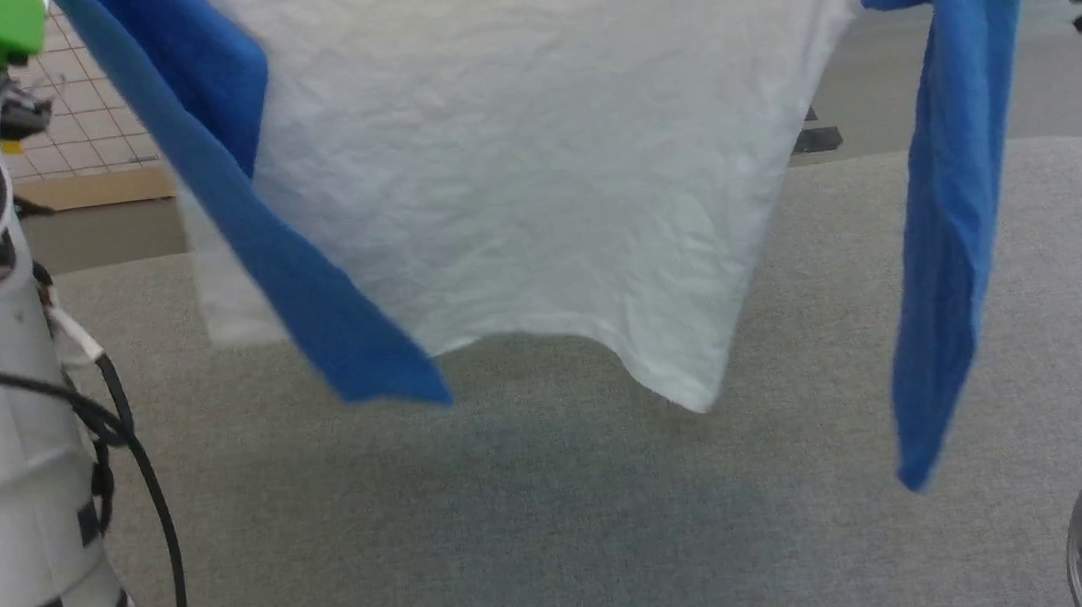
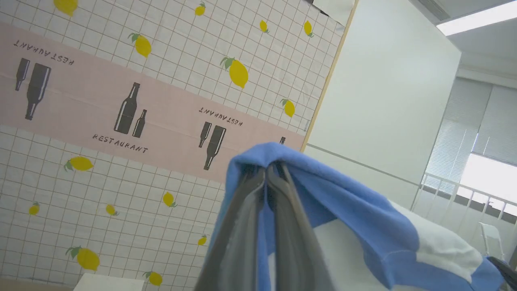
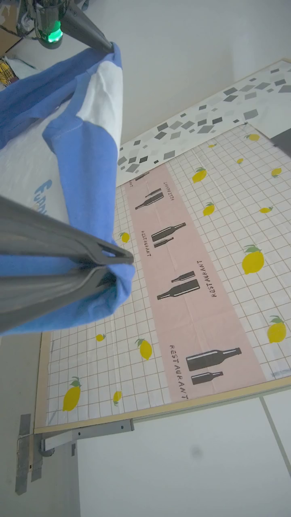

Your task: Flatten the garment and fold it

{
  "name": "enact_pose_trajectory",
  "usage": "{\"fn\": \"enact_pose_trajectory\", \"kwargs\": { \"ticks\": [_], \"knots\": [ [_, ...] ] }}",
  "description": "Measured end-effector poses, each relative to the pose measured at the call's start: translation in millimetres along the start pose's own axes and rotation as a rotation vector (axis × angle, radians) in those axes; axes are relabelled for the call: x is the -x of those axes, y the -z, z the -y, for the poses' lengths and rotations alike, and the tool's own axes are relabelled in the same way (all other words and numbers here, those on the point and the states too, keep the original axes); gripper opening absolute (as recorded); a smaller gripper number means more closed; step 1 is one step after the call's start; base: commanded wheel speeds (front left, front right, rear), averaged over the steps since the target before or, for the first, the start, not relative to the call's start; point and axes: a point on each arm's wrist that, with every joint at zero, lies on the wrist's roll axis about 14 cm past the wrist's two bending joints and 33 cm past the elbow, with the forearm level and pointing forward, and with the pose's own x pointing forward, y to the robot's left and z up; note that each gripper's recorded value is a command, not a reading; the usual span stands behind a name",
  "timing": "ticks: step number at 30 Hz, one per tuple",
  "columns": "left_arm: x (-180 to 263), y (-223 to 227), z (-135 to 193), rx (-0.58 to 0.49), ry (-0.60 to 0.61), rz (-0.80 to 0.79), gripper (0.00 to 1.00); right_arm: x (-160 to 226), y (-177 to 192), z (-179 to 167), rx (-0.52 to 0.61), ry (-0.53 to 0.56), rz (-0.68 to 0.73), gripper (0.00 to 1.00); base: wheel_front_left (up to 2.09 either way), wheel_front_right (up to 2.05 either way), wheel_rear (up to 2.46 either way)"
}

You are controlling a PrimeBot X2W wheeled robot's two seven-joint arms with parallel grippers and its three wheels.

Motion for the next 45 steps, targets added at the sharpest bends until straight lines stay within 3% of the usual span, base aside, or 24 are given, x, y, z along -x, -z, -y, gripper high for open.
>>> {"fn": "enact_pose_trajectory", "kwargs": {
  "ticks": [8,12,17,24,31,38,45],
  "knots": [
    [-21,27,-36,-0.095,-0.089,-0.130,0.00,-33,11,4,-0.024,0.007,-0.116,0.00,0.00,0.00,0.00],
    [-39,54,-76,-0.138,-0.183,-0.210,0.00,-63,30,11,0.037,0.031,-0.194,0.00,0.00,0.00,0.00],
    [-62,69,-107,-0.190,-0.249,-0.218,0.00,-98,33,22,0.075,0.051,-0.175,0.00,0.00,0.00,0.00],
    [-96,80,-137,-0.211,-0.293,-0.099,0.00,-149,41,44,0.145,0.089,-0.106,0.00,0.00,0.00,0.00],
    [-98,135,-175,-0.201,-0.327,-0.132,0.00,-174,88,75,0.100,0.108,-0.129,0.00,0.00,0.00,0.00],
    [-64,173,-197,-0.190,-0.326,-0.203,0.00,-159,145,81,0.019,0.078,-0.206,0.00,0.00,0.00,0.00],
    [20,198,-210,-0.149,-0.384,-0.255,0.00,-70,212,90,-0.118,0.112,-0.314,0.00,0.00,0.00,0.00]
  ]
}}
